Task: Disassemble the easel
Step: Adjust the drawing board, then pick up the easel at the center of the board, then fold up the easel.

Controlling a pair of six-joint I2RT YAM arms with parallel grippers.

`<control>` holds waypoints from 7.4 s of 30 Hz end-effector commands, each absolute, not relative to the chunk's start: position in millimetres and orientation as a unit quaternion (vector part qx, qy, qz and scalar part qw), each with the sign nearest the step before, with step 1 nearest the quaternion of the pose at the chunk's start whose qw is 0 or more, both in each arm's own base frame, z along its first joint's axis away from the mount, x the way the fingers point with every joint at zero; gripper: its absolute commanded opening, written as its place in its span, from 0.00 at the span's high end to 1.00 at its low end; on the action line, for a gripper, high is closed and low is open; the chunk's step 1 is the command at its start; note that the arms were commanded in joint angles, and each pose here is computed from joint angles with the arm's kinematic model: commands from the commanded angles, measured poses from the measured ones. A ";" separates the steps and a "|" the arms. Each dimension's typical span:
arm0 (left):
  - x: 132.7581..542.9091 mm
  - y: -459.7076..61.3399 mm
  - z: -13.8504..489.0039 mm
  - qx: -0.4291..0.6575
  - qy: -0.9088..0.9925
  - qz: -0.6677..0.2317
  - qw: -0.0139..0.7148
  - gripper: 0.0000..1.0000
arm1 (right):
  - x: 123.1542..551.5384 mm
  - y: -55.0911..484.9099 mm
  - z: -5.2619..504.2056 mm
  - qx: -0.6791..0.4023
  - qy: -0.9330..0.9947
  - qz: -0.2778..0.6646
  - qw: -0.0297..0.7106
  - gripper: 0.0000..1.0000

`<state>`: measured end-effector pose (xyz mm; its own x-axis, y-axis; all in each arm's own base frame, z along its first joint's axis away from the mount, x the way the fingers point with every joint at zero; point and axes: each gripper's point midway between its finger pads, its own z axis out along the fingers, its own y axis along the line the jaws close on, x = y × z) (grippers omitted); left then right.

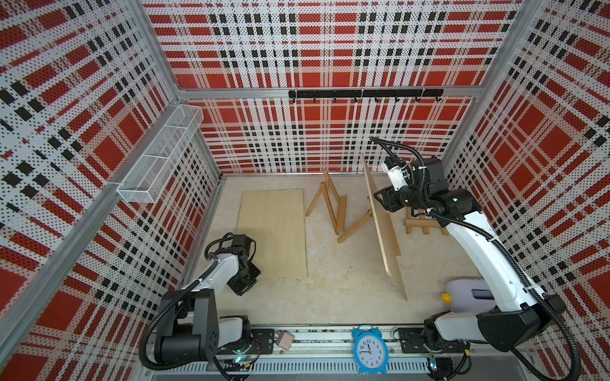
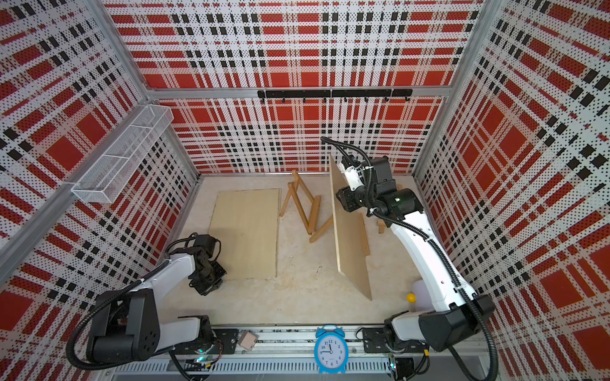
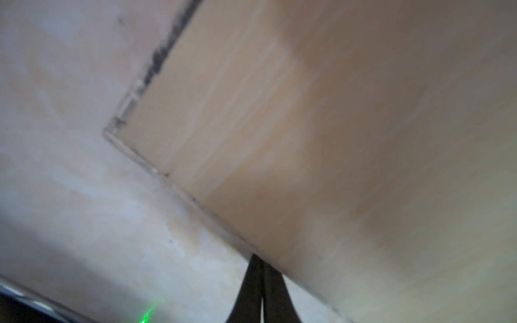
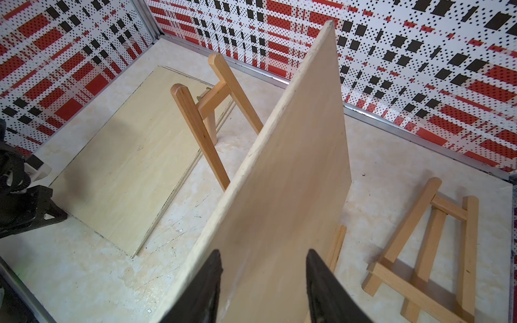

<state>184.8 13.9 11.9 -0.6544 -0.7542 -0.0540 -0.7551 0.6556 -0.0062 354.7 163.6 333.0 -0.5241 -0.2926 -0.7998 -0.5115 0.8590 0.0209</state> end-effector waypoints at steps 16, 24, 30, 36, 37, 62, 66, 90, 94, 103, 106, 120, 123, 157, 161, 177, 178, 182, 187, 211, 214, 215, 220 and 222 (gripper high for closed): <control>226.4 24.3 14.8 -0.405 0.911 0.003 0.080 0.93 | 359.4 165.0 346.3 -0.229 0.856 0.128 0.446 0.49; 219.7 28.6 20.6 -0.408 0.909 0.005 0.085 0.91 | 359.4 165.5 345.3 -0.228 0.857 0.130 0.444 0.49; 213.6 27.8 35.7 -0.402 0.911 -0.003 0.094 0.79 | 359.0 165.8 346.2 -0.228 0.856 0.131 0.445 0.45; 213.5 15.0 76.8 -0.392 0.909 -0.049 0.132 0.73 | 358.4 166.7 350.2 -0.232 0.853 0.134 0.448 0.44; 213.6 9.7 90.6 -0.385 0.910 -0.058 0.141 0.73 | 358.2 166.4 351.6 -0.233 0.852 0.132 0.449 0.44; 446.0 -246.8 288.4 -0.065 0.915 -0.176 0.357 0.64 | 391.7 136.8 399.7 -0.119 0.853 0.189 0.472 0.41; 465.1 -255.9 286.6 -0.062 0.909 -0.177 0.372 0.60 | 396.3 136.3 397.2 -0.112 0.854 0.188 0.472 0.41; 480.1 -275.9 275.7 -0.037 0.901 -0.221 0.373 0.61 | 412.9 134.9 387.9 -0.094 0.861 0.180 0.466 0.41; 479.8 -278.8 267.7 -0.029 0.907 -0.216 0.360 0.62 | 410.9 132.4 387.5 -0.091 0.862 0.175 0.468 0.41; 471.8 -273.6 254.4 -0.017 0.921 -0.187 0.342 0.66 | 411.6 133.1 385.3 -0.086 0.862 0.180 0.466 0.41; 469.3 -272.6 249.0 -0.014 0.924 -0.179 0.336 0.66 | 412.8 133.9 383.9 -0.085 0.863 0.181 0.465 0.41; 475.9 -277.8 232.1 -0.005 0.930 -0.175 0.322 0.97 | 410.2 130.8 383.3 -0.083 0.864 0.174 0.464 0.41; 475.9 -274.8 233.9 -0.001 0.931 -0.172 0.323 0.99 | 410.5 131.1 383.8 -0.084 0.864 0.175 0.464 0.41; 353.0 -171.0 472.0 0.131 0.817 -0.360 0.431 1.00 | 350.2 259.7 482.4 -0.371 0.691 0.229 0.578 0.52; 333.8 -166.5 484.4 0.136 0.807 -0.371 0.440 1.00 | 341.7 288.2 478.5 -0.407 0.675 0.226 0.573 0.52; 296.1 -170.7 474.0 0.147 0.813 -0.399 0.398 1.00 | 353.1 342.2 451.2 -0.462 0.664 0.182 0.560 0.47; 295.3 -171.7 474.0 0.149 0.812 -0.402 0.396 1.00 | 354.0 342.9 450.3 -0.462 0.664 0.181 0.559 0.47; 293.3 -174.5 474.3 0.155 0.809 -0.409 0.391 1.00 | 355.6 350.2 443.8 -0.474 0.663 0.188 0.549 0.49; 294.9 -177.6 474.5 0.160 0.807 -0.418 0.385 1.00 | 354.5 357.8 438.8 -0.484 0.660 0.200 0.538 0.51; 308.9 -172.7 473.7 0.136 0.803 -0.434 0.386 0.75 | 363.4 362.8 436.9 -0.440 0.693 0.228 0.524 0.99; 316.1 -162.0 474.9 0.115 0.802 -0.427 0.402 0.59 | 367.8 358.7 443.9 -0.407 0.708 0.231 0.529 1.00; 317.3 -157.2 476.9 0.108 0.800 -0.424 0.410 0.57 | 369.7 356.2 447.4 -0.395 0.712 0.231 0.532 1.00; 322.6 -119.4 492.8 0.052 0.788 -0.384 0.478 0.56 | 372.2 348.6 462.1 -0.347 0.726 0.242 0.542 1.00; 323.8 -104.1 492.8 0.030 0.787 -0.361 0.500 0.60 | 369.3 346.8 469.8 -0.340 0.722 0.250 0.548 1.00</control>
